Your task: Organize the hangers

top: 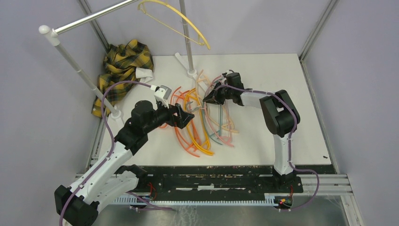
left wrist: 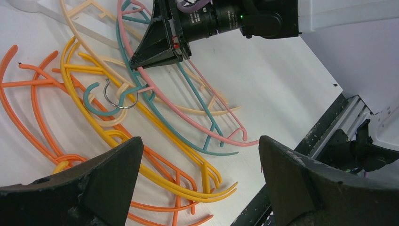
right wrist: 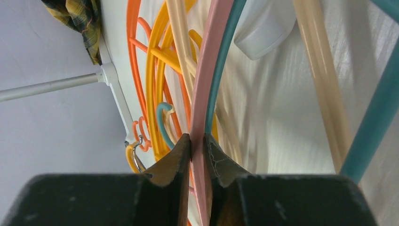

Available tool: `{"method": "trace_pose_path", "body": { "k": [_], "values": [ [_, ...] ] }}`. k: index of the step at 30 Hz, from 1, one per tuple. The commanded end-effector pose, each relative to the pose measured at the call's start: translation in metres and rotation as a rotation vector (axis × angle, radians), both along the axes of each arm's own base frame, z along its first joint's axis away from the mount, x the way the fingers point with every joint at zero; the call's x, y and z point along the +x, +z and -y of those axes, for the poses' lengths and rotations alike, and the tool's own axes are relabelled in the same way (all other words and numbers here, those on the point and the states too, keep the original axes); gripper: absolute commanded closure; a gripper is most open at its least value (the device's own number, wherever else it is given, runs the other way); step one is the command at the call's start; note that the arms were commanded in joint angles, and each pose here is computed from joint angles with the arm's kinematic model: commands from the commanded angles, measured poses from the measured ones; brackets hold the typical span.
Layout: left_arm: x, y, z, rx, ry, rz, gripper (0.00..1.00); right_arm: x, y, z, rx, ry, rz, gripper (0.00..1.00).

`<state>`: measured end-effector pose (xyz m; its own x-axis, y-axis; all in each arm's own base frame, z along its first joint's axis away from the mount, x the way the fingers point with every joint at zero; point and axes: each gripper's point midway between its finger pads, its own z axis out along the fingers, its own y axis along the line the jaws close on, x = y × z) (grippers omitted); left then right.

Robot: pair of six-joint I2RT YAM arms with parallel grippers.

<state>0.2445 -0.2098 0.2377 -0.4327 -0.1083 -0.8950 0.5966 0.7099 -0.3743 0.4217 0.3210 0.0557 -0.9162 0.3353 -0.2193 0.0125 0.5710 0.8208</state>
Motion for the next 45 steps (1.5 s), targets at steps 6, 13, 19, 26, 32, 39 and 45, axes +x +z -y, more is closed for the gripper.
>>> {"method": "trace_pose_path", "body": {
  "k": [6, 13, 19, 26, 32, 39, 45],
  "values": [
    [0.0, 0.021, 0.004, -0.058, -0.001, 0.033, 0.01, 0.005, 0.083, 0.002, 0.062, 0.0, 0.193, 0.99],
    [-0.004, 0.025, 0.014, -0.082, -0.064, 0.039, 0.0, 0.007, 0.149, 0.002, 0.22, -0.078, 0.278, 0.99],
    [0.001, 0.015, 0.021, -0.1, -0.07, 0.039, 0.0, 0.004, 0.208, 0.011, 0.333, -0.168, 0.343, 0.99],
    [0.013, -0.003, 0.049, -0.095, -0.073, 0.034, 0.01, -0.005, 0.248, 0.024, 0.362, -0.227, 0.409, 0.99],
    [0.013, -0.005, 0.085, -0.098, -0.101, 0.06, 0.01, -0.007, 0.255, 0.025, 0.376, -0.24, 0.411, 0.99],
    [0.025, -0.025, 0.101, -0.095, -0.046, 0.036, 0.01, -0.016, 0.264, 0.017, 0.447, -0.221, 0.392, 0.99],
    [0.038, -0.059, 0.108, -0.039, 0.05, 0.001, 0.0, -0.031, 0.276, 0.01, 0.567, -0.206, 0.356, 0.99]
  ]
}}
